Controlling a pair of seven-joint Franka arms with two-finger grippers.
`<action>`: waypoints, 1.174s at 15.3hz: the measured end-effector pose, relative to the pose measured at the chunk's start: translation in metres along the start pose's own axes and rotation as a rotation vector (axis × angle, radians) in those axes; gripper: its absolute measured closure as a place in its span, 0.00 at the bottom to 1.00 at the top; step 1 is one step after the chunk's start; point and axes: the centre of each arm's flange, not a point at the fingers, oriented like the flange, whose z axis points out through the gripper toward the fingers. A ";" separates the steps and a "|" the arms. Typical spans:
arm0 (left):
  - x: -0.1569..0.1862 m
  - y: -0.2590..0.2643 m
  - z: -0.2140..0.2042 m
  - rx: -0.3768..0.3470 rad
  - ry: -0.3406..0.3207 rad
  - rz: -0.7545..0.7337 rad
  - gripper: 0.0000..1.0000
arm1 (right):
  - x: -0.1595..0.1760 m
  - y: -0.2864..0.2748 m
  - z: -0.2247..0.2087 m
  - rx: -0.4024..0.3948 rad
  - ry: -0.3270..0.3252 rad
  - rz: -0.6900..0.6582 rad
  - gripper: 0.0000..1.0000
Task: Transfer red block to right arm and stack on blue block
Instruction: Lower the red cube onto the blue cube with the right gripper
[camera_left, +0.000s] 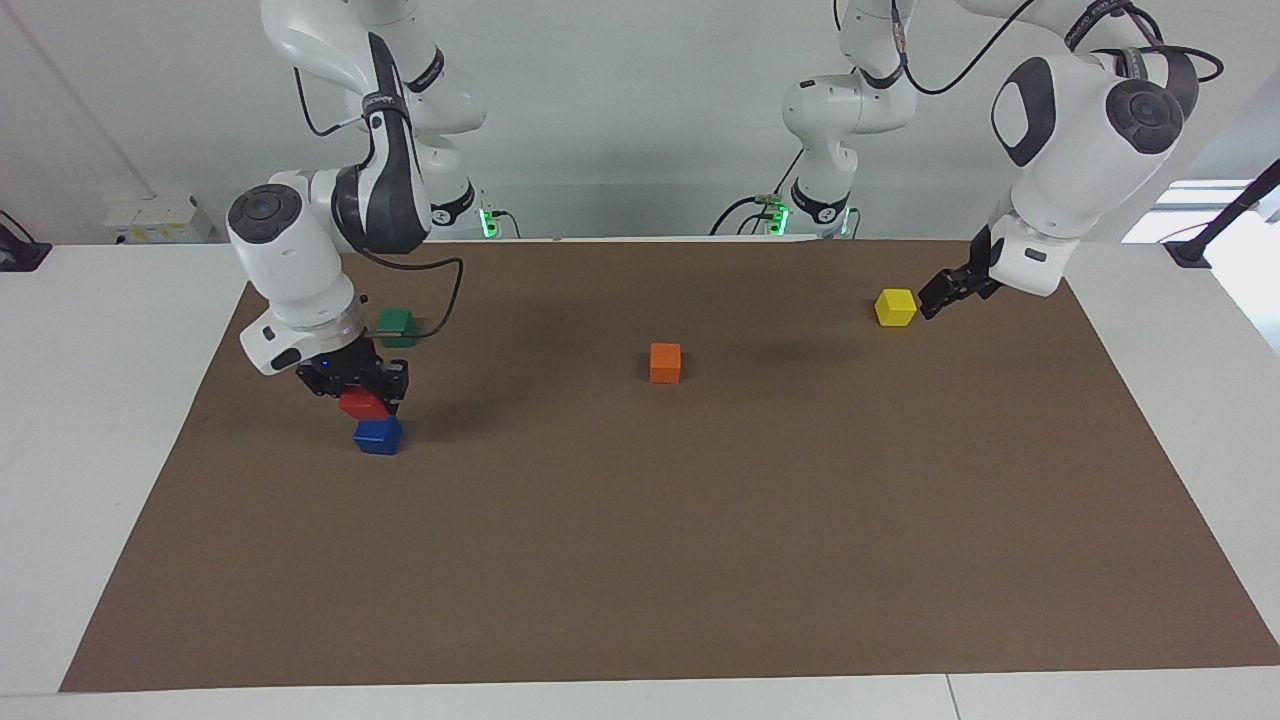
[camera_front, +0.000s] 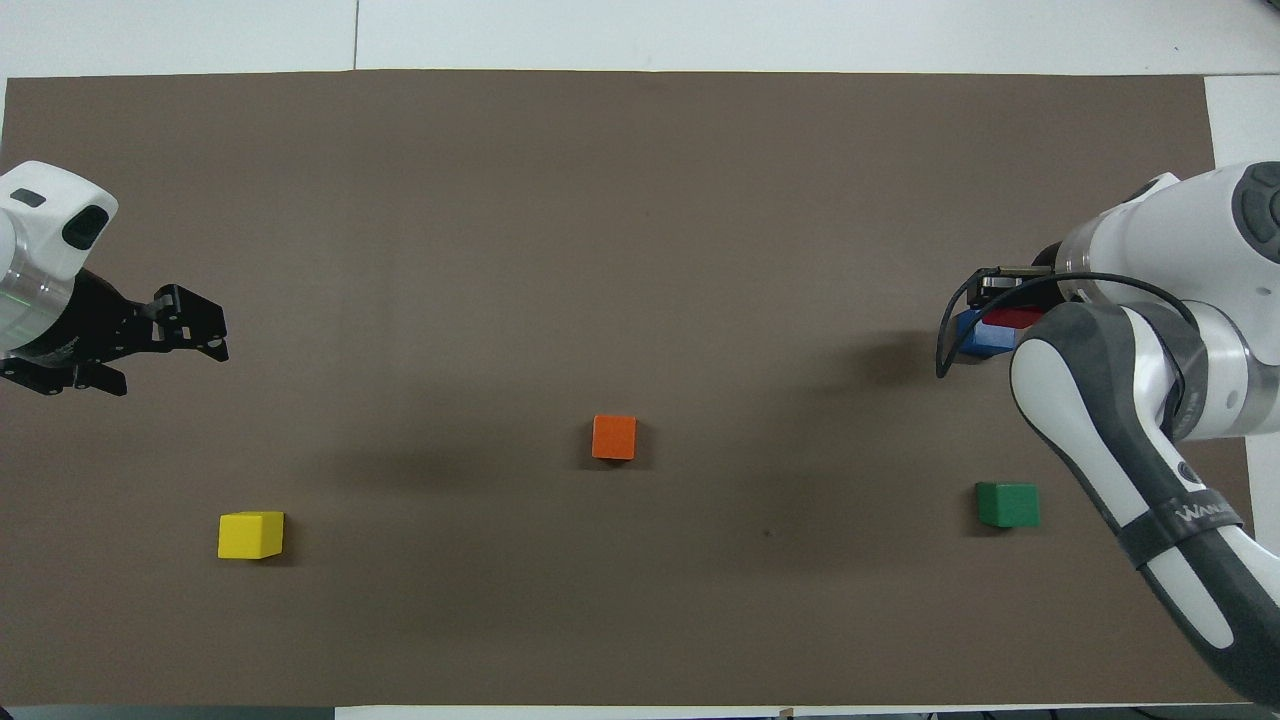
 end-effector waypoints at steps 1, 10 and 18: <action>0.001 -0.004 0.000 -0.001 -0.001 -0.005 0.00 | -0.001 0.003 0.008 0.001 0.009 0.005 0.44; -0.022 -0.014 -0.035 -0.013 0.059 0.041 0.00 | -0.004 0.028 0.042 -0.008 0.025 0.038 0.44; -0.019 0.000 -0.043 -0.022 0.106 0.100 0.00 | -0.005 0.023 0.058 -0.008 0.009 0.030 0.44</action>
